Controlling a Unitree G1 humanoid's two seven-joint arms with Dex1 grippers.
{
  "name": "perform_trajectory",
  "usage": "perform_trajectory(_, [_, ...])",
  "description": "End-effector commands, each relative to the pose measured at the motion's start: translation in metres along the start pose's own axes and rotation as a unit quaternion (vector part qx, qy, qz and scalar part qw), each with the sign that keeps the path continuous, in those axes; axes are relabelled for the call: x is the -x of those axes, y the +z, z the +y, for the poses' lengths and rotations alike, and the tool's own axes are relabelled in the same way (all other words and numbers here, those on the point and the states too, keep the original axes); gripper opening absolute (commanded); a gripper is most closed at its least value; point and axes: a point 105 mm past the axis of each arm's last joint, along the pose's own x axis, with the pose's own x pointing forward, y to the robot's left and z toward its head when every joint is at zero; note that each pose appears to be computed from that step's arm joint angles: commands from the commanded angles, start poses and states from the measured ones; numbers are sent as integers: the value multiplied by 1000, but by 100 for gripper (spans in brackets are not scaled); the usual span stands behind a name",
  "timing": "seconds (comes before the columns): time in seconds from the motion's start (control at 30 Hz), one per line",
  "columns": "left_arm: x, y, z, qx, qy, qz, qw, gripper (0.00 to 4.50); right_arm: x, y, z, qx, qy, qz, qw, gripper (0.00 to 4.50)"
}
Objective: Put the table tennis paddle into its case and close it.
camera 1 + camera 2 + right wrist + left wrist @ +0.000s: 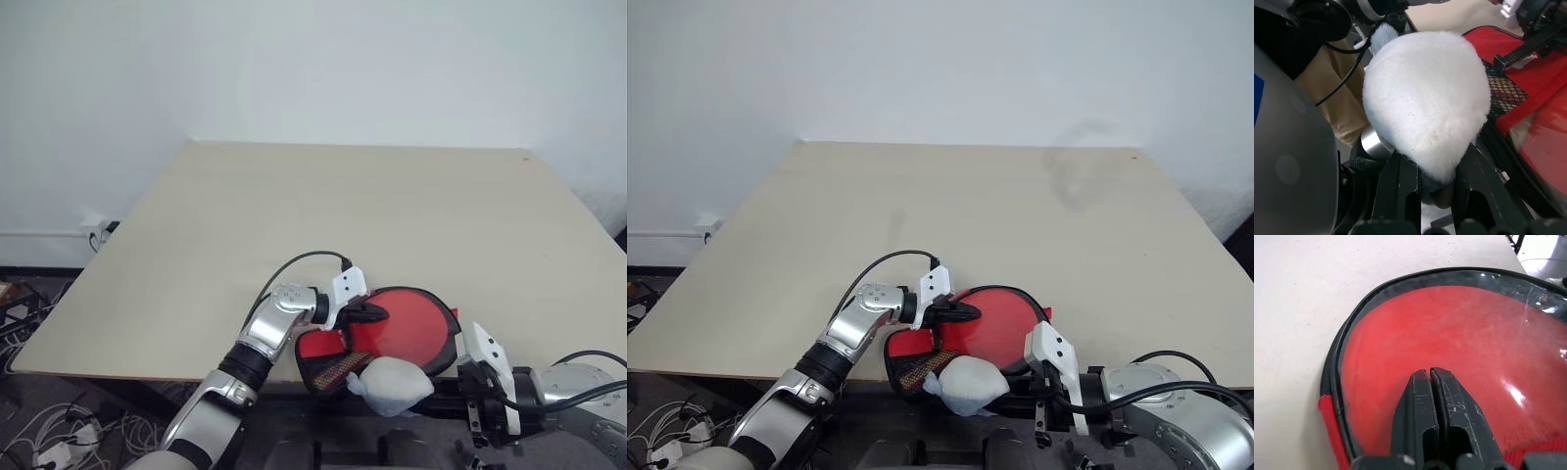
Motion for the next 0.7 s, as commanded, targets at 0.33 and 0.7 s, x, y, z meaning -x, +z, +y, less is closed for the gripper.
perform_trajectory(0.33, [-3, -18, -4, 19, -4, 32, 999, 0, 7, 16, -1, 10, -2, -7, 1000, 424])
perform_trajectory(0.7, [-11, -13, -3, 17, -5, 22, 1000, 0, 42, 27, -72, -2, -185, -17, 983, 445])
